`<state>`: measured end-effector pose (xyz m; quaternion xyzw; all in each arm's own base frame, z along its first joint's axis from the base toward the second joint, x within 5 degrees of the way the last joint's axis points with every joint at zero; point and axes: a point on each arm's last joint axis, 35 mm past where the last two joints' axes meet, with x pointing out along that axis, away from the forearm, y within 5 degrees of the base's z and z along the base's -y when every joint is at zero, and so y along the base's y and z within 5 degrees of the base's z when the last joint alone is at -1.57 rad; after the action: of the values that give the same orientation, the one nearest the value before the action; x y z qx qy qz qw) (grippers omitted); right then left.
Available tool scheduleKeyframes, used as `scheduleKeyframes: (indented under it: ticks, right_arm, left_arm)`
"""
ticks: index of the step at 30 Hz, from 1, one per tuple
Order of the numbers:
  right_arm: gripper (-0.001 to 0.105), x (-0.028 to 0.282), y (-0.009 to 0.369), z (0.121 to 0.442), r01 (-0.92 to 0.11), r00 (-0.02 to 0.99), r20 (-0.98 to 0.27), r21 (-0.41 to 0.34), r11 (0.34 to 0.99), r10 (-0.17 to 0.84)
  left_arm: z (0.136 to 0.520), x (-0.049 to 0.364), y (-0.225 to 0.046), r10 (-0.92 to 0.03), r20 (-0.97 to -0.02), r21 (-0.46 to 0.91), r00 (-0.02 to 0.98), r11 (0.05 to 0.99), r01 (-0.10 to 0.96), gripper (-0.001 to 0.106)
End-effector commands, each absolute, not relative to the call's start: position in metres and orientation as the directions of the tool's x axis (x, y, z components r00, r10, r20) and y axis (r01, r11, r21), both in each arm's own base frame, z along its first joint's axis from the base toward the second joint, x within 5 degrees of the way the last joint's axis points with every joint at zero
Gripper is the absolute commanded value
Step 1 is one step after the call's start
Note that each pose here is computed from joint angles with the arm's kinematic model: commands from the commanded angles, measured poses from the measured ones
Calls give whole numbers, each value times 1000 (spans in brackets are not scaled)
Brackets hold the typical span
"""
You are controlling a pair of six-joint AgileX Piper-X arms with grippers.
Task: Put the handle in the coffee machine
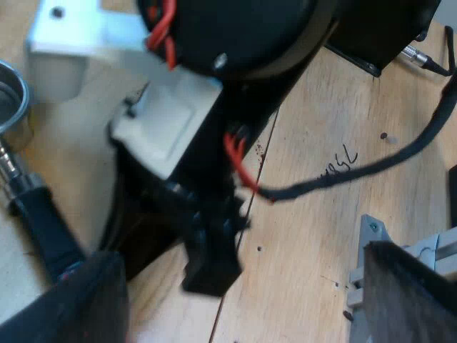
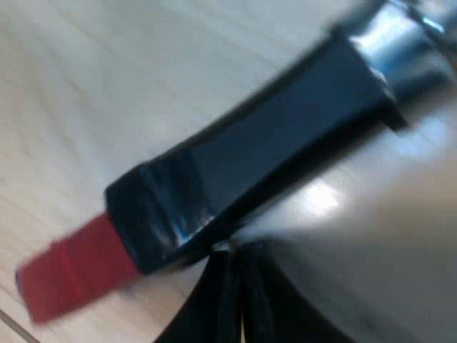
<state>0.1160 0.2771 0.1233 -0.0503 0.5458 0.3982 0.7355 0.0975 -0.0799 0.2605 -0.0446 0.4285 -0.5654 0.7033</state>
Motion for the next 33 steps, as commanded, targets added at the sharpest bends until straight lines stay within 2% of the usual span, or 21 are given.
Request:
scheduleKeyframes:
  ticks: [1, 8, 17, 20, 24, 27, 33]
  right_arm:
    - [0, 120, 291, 122, -656, 111, -802, 385, 649, 587]
    - [0, 126, 298, 121, -653, 177, -770, 374, 659, 612]
    - [0, 124, 299, 121, -658, 138, -769, 400, 638, 624]
    - [0, 122, 294, 123, -652, 121, -794, 389, 651, 595]
    - [0, 115, 278, 129, -634, 82, -866, 337, 696, 494]
    - [0, 110, 262, 139, -641, 76, -915, 260, 722, 397]
    - [0, 103, 241, 170, -640, 117, -931, 196, 743, 346]
  left_arm:
    - [261, 97, -80, -835, -549, -547, -10, 350, 760, 70]
    - [260, 98, -80, -830, -558, -539, -1, 362, 760, 70]
    - [260, 97, -79, -827, -563, -545, -7, 365, 754, 70]
    - [259, 96, -79, -824, -567, -551, -13, 368, 749, 70]
    - [259, 96, -79, -823, -568, -552, -13, 368, 748, 70]
    - [259, 96, -79, -823, -568, -552, -13, 368, 748, 70]
    - [259, 96, -79, -824, -567, -551, -12, 368, 749, 70]
